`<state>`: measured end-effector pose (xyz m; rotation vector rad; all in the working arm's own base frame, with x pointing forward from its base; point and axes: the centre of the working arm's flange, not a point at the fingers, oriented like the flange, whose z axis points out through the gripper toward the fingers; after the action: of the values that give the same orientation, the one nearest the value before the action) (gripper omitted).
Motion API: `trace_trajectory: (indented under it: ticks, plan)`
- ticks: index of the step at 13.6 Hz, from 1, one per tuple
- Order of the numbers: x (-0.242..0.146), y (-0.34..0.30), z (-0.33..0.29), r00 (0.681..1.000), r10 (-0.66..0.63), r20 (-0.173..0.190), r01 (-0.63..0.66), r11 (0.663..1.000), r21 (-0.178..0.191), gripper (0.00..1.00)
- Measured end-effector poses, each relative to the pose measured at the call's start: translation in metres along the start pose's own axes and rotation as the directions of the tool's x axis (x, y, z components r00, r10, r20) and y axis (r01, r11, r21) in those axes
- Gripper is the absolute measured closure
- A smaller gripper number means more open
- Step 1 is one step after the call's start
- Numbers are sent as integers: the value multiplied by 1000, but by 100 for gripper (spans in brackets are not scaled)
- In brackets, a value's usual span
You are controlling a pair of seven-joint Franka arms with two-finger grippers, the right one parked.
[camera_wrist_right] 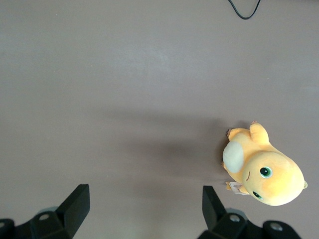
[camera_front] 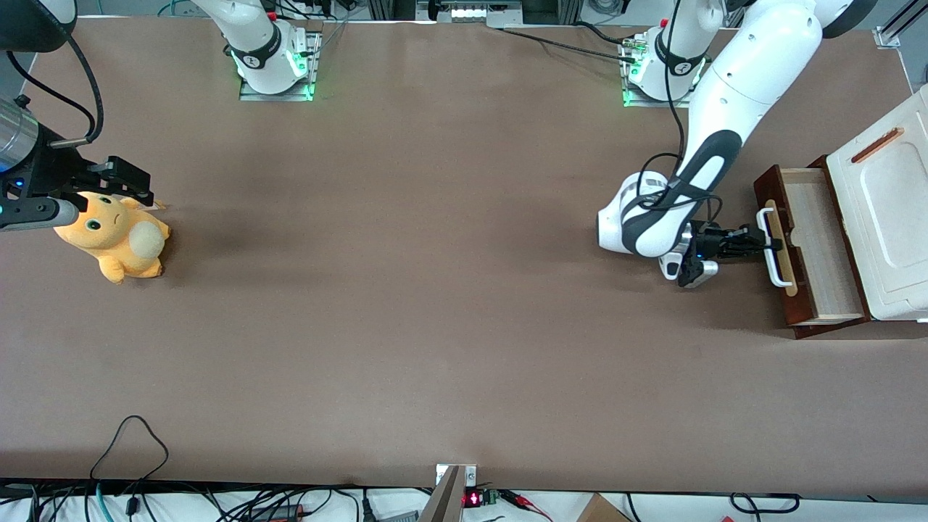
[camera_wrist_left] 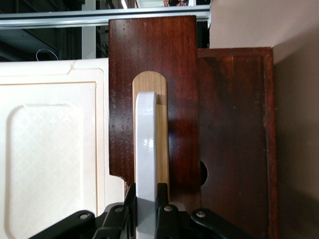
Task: Open lower drawer with left arm only
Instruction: 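Pull the handle away from the cabinet with the left gripper, then open the left gripper and lift it off the handle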
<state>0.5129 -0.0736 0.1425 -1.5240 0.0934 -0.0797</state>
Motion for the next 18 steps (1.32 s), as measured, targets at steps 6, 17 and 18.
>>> trace_trajectory:
  ticks: [6,17,18]
  plan:
    - [1,0,-9,1000,-29,-8,29,1000,-9,59]
    - [49,-93,-61,985,-54,163,111,924,-367,0]
    - [60,-124,-64,982,-29,186,111,888,-446,0]
